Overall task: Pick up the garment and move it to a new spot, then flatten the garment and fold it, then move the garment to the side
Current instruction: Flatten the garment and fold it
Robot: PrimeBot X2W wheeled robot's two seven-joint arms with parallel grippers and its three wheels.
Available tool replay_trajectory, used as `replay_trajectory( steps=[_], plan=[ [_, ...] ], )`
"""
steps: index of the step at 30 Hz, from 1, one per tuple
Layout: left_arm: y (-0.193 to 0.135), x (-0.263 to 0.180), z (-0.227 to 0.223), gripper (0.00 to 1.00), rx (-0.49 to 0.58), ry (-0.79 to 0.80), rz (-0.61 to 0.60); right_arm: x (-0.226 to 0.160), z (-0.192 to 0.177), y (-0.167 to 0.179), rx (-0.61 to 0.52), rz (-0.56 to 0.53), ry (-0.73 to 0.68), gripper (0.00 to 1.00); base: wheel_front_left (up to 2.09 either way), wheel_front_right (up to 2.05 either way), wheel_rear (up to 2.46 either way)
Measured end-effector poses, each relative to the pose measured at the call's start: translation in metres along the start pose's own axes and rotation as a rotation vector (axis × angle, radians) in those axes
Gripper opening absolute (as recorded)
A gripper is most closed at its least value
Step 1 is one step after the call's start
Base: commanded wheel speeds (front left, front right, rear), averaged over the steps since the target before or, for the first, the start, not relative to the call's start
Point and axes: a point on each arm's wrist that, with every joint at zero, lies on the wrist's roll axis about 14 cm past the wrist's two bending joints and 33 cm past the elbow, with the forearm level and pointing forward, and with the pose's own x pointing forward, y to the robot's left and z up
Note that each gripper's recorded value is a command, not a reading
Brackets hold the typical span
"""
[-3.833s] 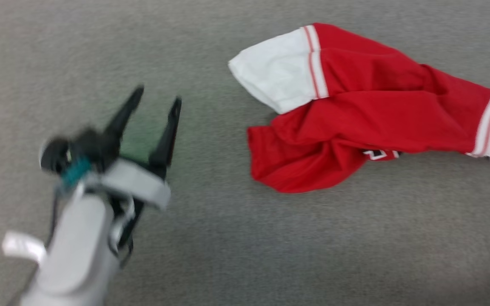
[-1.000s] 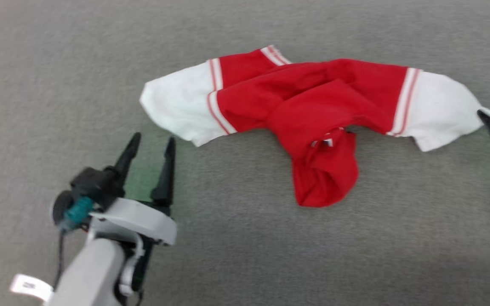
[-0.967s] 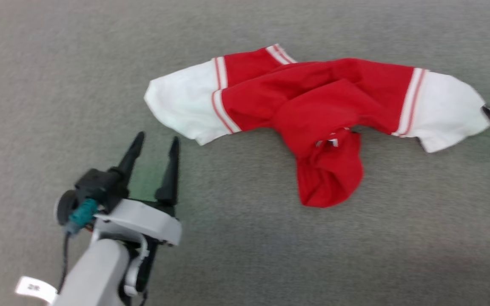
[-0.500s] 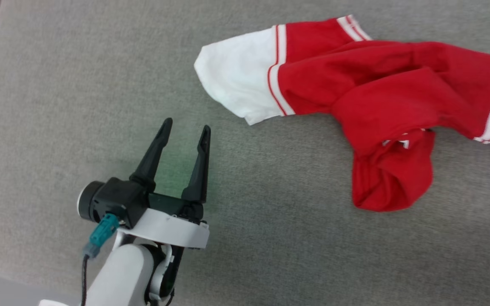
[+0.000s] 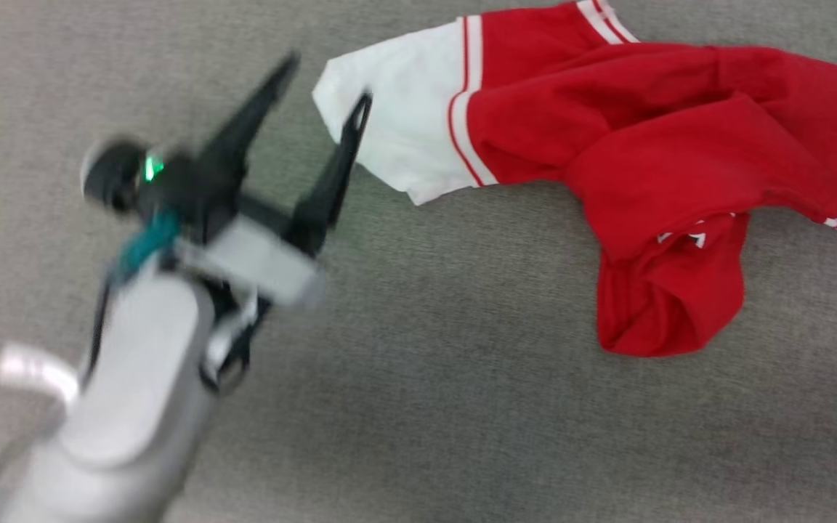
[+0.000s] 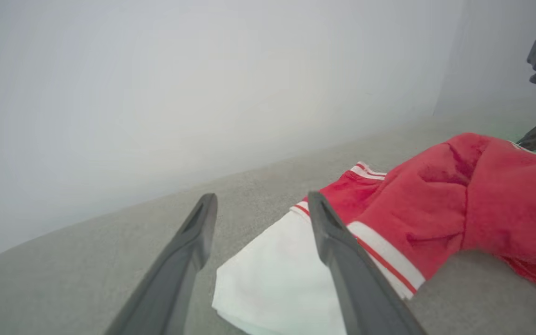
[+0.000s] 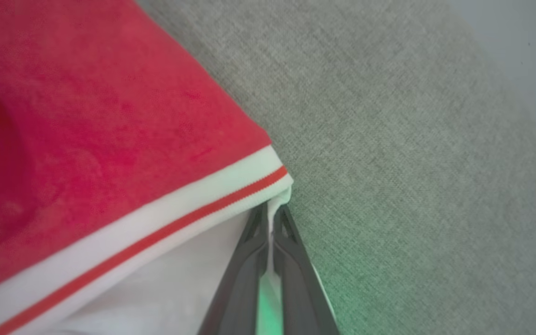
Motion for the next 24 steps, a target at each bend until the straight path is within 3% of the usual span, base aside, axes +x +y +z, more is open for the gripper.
replay_trajectory(
  steps=[3,7,10,15,21,23,24],
  plan=[
    [-0.003,0.035,-0.001,1.00,0.024,0.109,-0.085,-0.001,0.001,0.000,-0.011,0.001,-0.006,0.00,0.00,0.00,0.00],
    [-0.022,0.070,-0.018,1.00,-0.093,0.333,-0.207,0.001,0.002,-0.001,-0.020,0.003,-0.019,0.00,0.00,0.00,0.00],
    [-0.017,0.089,-0.029,1.00,-0.062,0.471,-0.243,0.004,0.002,-0.003,-0.038,0.002,-0.024,0.00,0.00,0.00,0.00],
    [-0.017,0.083,-0.086,1.00,-0.072,0.821,-0.269,0.007,0.003,-0.003,-0.057,0.005,-0.035,0.00,0.00,0.00,0.00],
    [-0.023,0.087,-0.102,1.00,-0.145,0.959,-0.302,0.012,0.000,-0.001,-0.074,0.009,-0.035,0.00,0.00,0.00,0.00],
    [-0.026,0.087,-0.104,0.42,-0.170,0.972,-0.316,0.012,-0.001,-0.001,-0.072,0.011,-0.040,0.00,0.00,0.00,0.00],
    [-0.028,0.088,-0.104,0.03,-0.189,0.973,-0.322,0.012,0.000,-0.001,-0.072,0.011,-0.047,0.00,0.00,0.00,0.00]
  ],
)
